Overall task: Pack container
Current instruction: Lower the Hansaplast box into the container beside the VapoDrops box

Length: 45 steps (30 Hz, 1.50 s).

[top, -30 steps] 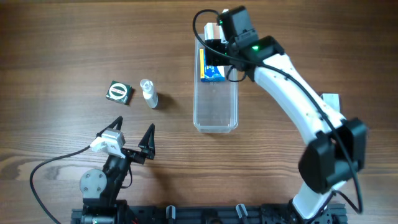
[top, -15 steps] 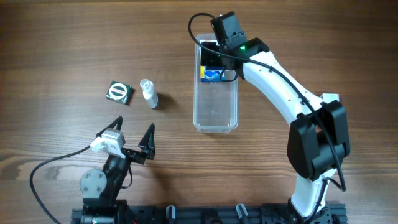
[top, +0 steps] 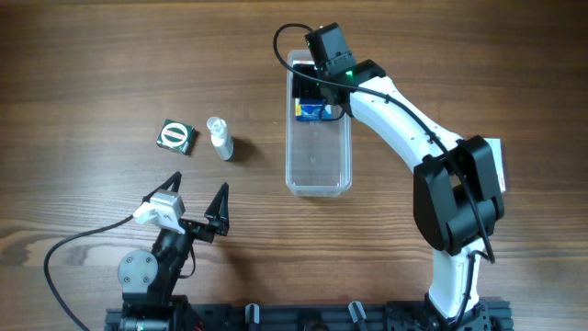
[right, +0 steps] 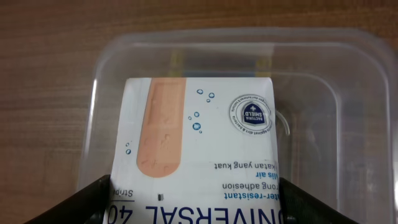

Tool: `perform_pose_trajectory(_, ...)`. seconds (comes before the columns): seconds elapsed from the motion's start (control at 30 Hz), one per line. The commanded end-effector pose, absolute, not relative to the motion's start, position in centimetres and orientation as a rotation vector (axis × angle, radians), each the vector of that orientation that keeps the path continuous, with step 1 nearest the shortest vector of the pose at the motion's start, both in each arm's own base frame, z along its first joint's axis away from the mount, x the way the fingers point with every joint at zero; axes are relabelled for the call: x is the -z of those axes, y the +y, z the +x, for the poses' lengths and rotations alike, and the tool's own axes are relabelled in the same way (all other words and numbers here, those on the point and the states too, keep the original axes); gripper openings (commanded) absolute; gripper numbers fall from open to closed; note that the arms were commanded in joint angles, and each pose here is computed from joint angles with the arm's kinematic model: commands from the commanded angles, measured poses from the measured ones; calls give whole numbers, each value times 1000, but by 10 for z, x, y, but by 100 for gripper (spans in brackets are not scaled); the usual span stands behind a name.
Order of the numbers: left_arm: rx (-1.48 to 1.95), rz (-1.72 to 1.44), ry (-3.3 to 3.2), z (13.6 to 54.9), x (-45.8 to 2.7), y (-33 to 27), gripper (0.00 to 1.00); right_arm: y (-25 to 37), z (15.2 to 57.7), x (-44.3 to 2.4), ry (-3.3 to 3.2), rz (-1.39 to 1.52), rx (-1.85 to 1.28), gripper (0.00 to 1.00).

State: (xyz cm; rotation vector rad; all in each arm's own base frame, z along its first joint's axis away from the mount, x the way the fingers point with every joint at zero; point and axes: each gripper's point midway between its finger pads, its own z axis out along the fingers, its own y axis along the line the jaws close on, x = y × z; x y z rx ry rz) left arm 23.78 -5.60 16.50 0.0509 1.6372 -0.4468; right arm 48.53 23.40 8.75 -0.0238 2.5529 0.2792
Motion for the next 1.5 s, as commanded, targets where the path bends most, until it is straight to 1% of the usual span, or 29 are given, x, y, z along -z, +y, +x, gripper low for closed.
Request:
perform_pose_trajectory(0.0,427,56,1635,238,-163,-54,100,232,490,-86,2536,9,-249,79)
perform_pose_trajectory(0.17,427,56,1635,238,-163,-54,100,231,492,-87,2529,12,-237,80)
perform_pose_trajectory(0.27,427,56,1635,238,-163,-54,100,231,492,-87,2529,12,-238,83)
perform_pose_trajectory(0.53,427,56,1635,238,-163,-54,100,231,491,-92,2525,7,-238,82)
perform_pose_trajectory(0.63,427,56,1635,238,-163,-54,100,229,487,-108,2521,1,-239,82)
perform_pose_trajectory(0.77,427,56,1635,238,-163,-54,100,222,472,-152,2490,-67,-236,80)
perform_pose_trajectory(0.83,427,56,1635,238,-163,-54,100,215,458,-171,2494,-107,-220,75)
perform_pose_trajectory(0.87,427,56,1635,238,-163,-54,100,208,446,-180,2513,-150,-195,64)
perform_pose_trajectory(1.0,427,56,1635,238,-163,-54,100,194,413,-177,2627,-189,-149,45)
perform_pose_trajectory(1.03,427,56,1635,238,-163,-54,100,197,406,-172,2661,-203,-176,37)
perform_pose_trajectory(1.07,427,56,1635,238,-163,-54,100,201,402,-168,2682,-209,-216,25)
perform_pose_trajectory(1.13,427,56,1635,238,-163,-54,100,210,397,-162,2709,-177,-299,4)
perform_pose_trajectory(1.23,427,56,1635,238,-163,-54,100,212,396,-149,2734,-116,-323,4)
perform_pose_trajectory(1.47,427,56,1635,238,-163,-54,100,213,390,-104,2850,-132,-286,4)
